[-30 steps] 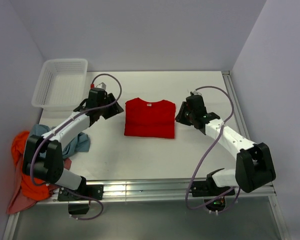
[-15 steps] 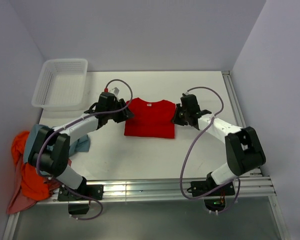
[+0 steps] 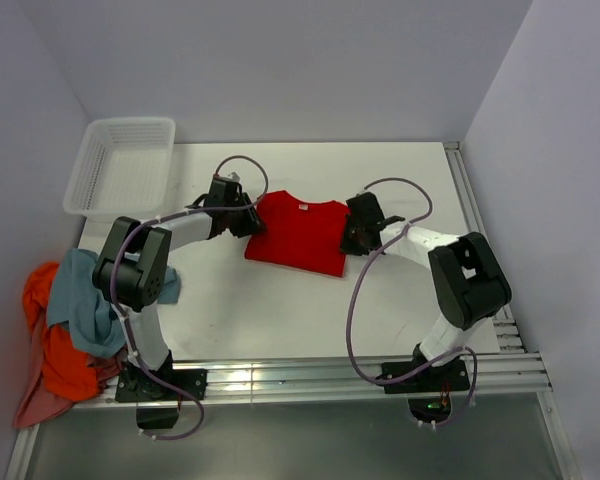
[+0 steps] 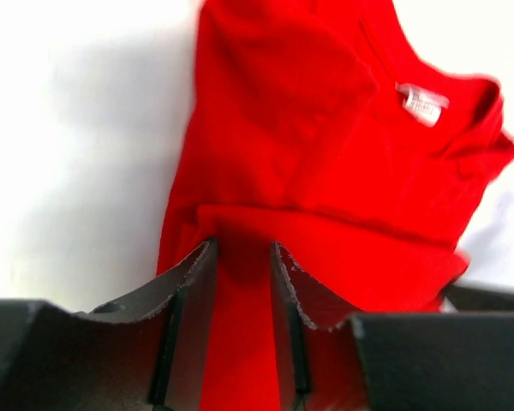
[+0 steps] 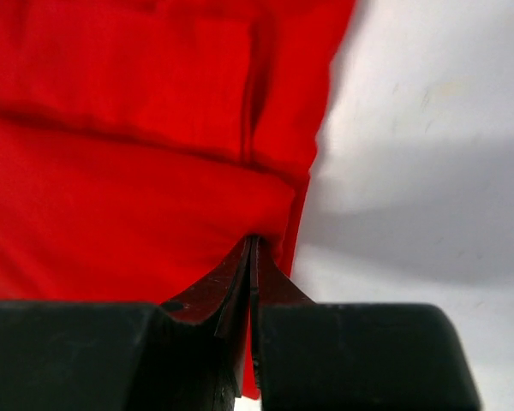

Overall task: Roll the t-shirts
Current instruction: Fold the tshirt

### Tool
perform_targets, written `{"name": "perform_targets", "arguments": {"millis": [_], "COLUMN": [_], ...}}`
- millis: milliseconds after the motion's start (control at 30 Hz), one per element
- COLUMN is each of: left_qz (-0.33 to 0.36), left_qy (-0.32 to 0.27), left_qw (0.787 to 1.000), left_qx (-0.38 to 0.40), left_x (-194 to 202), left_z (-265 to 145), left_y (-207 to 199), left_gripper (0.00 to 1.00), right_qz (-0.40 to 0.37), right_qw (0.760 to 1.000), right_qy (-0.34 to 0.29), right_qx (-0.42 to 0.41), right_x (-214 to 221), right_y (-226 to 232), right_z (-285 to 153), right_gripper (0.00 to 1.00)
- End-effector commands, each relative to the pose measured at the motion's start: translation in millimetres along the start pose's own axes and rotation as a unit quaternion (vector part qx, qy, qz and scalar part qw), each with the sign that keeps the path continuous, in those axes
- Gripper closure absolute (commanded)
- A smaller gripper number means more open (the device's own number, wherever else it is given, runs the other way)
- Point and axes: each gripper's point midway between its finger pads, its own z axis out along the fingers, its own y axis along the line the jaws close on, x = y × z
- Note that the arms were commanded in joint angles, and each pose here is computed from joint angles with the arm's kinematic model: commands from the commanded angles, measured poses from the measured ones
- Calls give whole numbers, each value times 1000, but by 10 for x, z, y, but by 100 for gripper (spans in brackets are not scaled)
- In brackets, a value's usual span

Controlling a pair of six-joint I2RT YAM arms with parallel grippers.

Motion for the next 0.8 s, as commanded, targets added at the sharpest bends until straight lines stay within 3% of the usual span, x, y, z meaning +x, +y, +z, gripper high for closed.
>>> {"name": "perform_targets", "arguments": {"millis": [0, 200, 400, 500, 633, 700, 767], "left_qz": [6, 53, 78, 82, 76, 71, 62], "left_qy": [-25, -41, -68, -71, -91, -108, -124], "left_qw": [1000, 997, 995, 994, 993, 991, 989], "left_qx": [5, -23, 11, 26, -14, -29, -46], "left_x": [-201, -395, -620, -698, -861, -940, -962], "left_z": [94, 137, 66, -9, -283, -509, -733], "left_y": [-94, -82, -327, -474, -465, -444, -318], "left_gripper": [64, 65, 62, 57, 47, 44, 32], "right_qz": [-11, -37, -82, -95, -133, -149, -163], "right_qw": [1000, 998, 991, 991, 988, 984, 981], "right_qy": [7, 44, 83, 57, 15, -3, -17], "right_qx": [12, -18, -68, -68, -78, -93, -101], "right_x": [269, 918, 1556, 1452, 1171, 1036, 935], "right_y": [-7, 303, 829, 949, 1067, 1176, 1261], "right_z": [-87, -247, -431, -534, -764, -892, -979], "right_gripper": [93, 92, 91, 86, 67, 62, 50]}}
